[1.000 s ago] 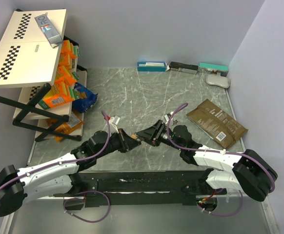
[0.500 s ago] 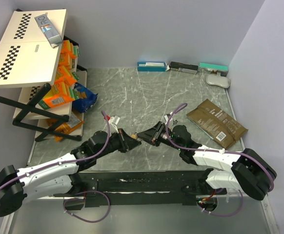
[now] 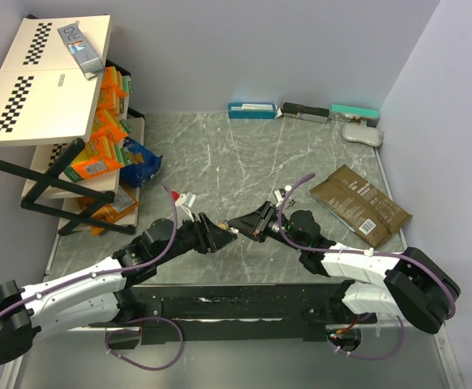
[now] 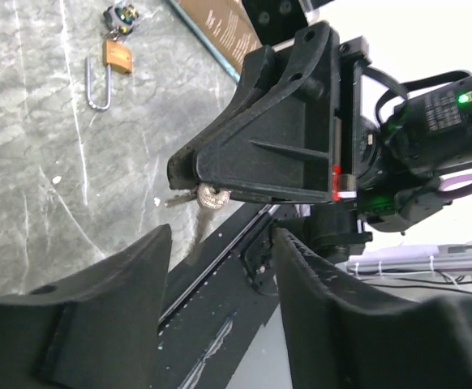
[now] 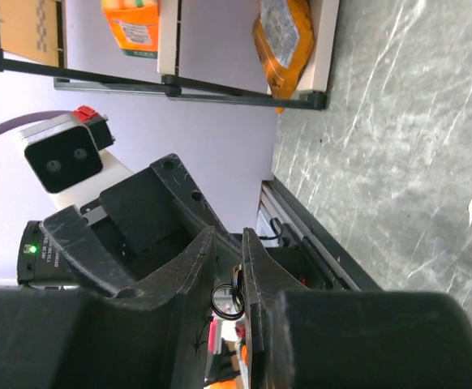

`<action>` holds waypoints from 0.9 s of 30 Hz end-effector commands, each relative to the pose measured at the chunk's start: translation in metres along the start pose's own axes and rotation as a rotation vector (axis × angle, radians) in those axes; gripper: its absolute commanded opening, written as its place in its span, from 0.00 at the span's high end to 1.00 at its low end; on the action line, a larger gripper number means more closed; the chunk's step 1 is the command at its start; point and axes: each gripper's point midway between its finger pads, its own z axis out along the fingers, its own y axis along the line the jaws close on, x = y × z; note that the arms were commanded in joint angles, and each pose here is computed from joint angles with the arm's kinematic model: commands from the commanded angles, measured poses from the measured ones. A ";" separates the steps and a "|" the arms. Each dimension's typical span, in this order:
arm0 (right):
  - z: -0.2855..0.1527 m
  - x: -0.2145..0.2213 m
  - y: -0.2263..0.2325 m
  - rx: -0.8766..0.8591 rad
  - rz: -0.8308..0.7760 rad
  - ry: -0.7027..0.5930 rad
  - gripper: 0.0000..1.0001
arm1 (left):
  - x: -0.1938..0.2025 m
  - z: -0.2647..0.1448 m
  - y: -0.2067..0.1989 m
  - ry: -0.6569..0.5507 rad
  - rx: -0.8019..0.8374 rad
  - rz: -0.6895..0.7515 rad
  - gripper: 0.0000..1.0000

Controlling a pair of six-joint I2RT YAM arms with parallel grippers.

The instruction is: Unlock with the key

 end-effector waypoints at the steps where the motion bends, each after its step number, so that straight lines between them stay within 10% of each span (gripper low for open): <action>1: -0.006 -0.009 0.025 -0.101 -0.061 -0.059 1.00 | -0.020 -0.007 -0.021 -0.072 0.054 0.041 0.39; 8: -0.012 -0.009 0.029 -0.125 -0.108 -0.070 1.00 | -0.028 -0.012 -0.019 -0.115 0.042 0.050 0.28; 27: -0.034 0.005 0.065 -0.267 -0.207 0.016 1.00 | -0.027 -0.019 -0.048 -0.057 0.277 0.046 0.50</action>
